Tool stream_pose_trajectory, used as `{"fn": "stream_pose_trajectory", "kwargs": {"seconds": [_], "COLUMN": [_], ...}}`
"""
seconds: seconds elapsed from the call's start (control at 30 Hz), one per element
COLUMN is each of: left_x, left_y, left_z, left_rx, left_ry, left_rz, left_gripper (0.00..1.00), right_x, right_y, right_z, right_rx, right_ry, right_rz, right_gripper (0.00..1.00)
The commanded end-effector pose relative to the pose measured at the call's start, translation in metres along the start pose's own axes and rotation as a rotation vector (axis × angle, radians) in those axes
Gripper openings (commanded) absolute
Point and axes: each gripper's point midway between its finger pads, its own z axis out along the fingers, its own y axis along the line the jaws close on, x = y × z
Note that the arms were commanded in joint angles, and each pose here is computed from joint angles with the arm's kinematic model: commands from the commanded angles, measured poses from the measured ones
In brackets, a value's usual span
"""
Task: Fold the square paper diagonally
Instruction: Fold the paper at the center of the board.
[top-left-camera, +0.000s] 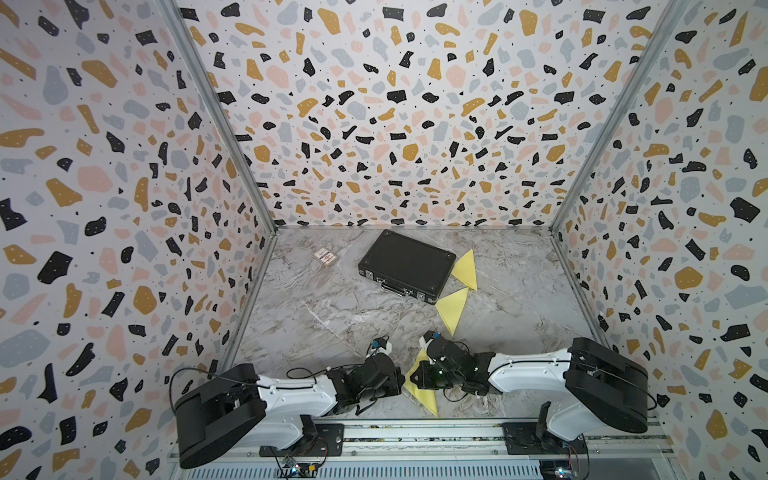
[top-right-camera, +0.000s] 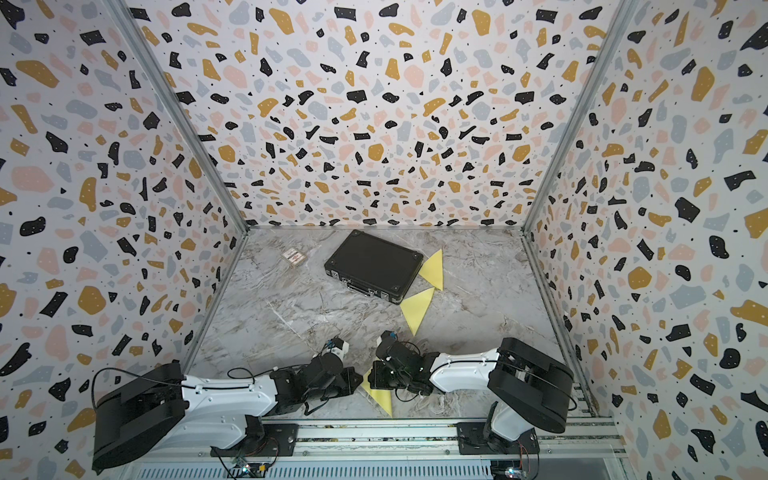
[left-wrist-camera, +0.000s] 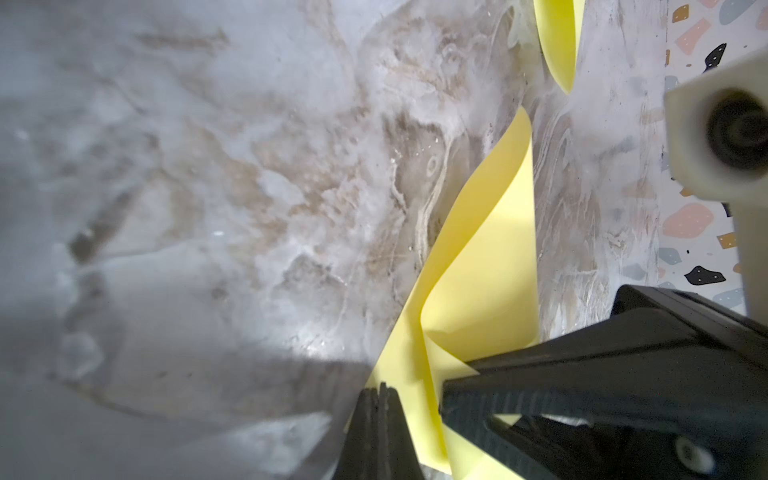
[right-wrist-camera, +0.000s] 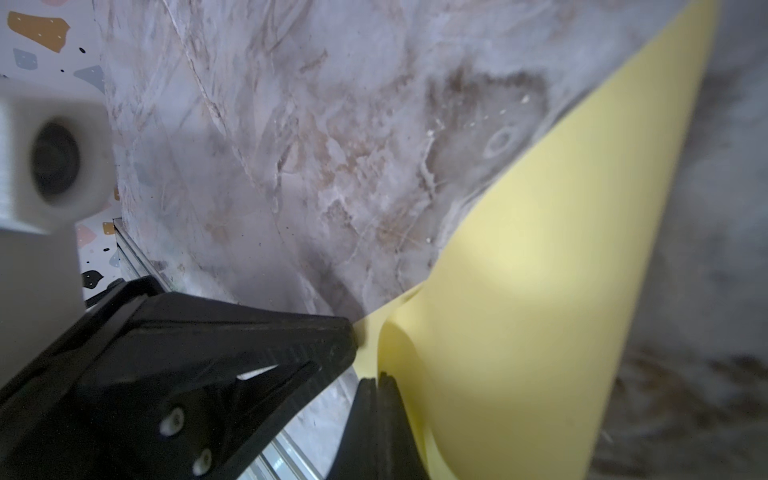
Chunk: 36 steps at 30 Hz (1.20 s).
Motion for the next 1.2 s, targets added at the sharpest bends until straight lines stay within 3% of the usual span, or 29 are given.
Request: {"fn": "stream_pose_trajectory", "kwargs": {"seconds": [0.0, 0.37, 1.17], "left_x": [0.022, 0.022, 0.021], "left_y": [0.047, 0.048, 0.046], "left_z": [-0.003, -0.003, -0.003], "left_rx": [-0.156, -0.161, -0.157], "left_ry": [0.064, 0.061, 0.060], "left_rz": [0.005, 0.003, 0.006], "left_gripper": [0.00, 0.00, 0.00], "right_x": [-0.004, -0.007, -0.005], "right_y": [0.006, 0.016, -0.002], "right_z": [0.002, 0.006, 0.013], "right_rx": [0.001, -0.017, 0.045], "right_ry": [-0.009, -0.004, -0.007], "right_rz": [0.004, -0.002, 0.012], "right_gripper": [0.00, 0.00, 0.00]}}
